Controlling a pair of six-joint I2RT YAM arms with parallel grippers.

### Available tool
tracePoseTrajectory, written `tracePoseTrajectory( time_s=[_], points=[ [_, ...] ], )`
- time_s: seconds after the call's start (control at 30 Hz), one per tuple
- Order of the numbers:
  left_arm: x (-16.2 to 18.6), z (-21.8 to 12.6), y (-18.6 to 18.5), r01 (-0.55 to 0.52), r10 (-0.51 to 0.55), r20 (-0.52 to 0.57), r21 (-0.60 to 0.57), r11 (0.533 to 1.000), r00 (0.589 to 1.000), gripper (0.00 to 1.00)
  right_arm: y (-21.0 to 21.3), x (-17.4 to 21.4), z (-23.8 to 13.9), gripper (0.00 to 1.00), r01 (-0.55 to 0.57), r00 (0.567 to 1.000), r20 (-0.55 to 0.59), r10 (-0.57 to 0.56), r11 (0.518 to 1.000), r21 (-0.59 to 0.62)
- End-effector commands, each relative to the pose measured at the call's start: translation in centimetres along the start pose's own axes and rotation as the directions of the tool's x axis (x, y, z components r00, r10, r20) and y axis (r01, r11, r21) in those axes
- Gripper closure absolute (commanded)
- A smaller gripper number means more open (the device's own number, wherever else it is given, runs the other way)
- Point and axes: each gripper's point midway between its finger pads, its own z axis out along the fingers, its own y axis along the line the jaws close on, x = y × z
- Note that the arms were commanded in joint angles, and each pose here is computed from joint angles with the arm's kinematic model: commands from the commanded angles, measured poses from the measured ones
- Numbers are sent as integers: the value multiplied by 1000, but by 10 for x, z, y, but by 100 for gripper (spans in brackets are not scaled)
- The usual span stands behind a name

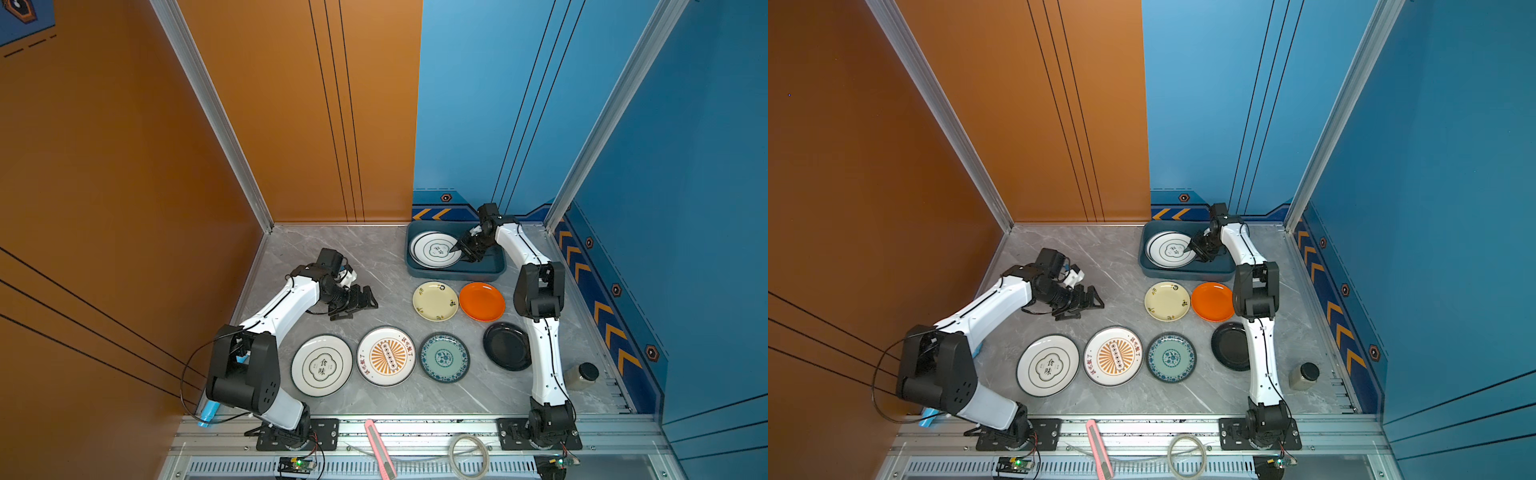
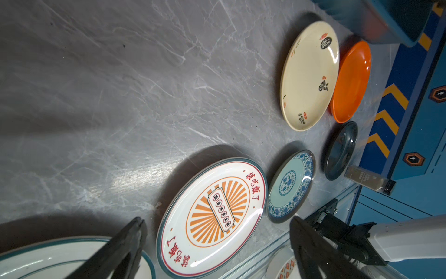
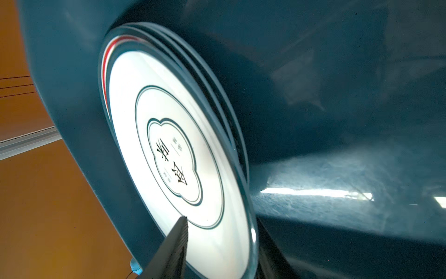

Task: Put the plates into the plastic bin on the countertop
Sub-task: 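Lower the cloud-emblem plate into the teal bin with the right gripper while left withdraws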

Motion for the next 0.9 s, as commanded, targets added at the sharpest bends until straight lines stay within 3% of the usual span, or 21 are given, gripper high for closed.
tracePoseTrajectory(
  time_s=[0.0, 0.43, 0.87],
  points=[
    [4, 2, 2, -36, 35, -30, -35, 999, 999, 5, -9, 8, 7, 55, 14, 1000, -23, -12, 998, 62],
    [19, 19, 9, -90, 80, -125, -74, 993, 989, 8, 3, 6, 8, 55, 22, 1000, -8, -22, 998, 51],
    [33, 32, 14, -200, 176, -223, -90, 976, 959, 21, 11, -19, -87, 48, 75, 990, 120, -72, 997, -22]
  ],
)
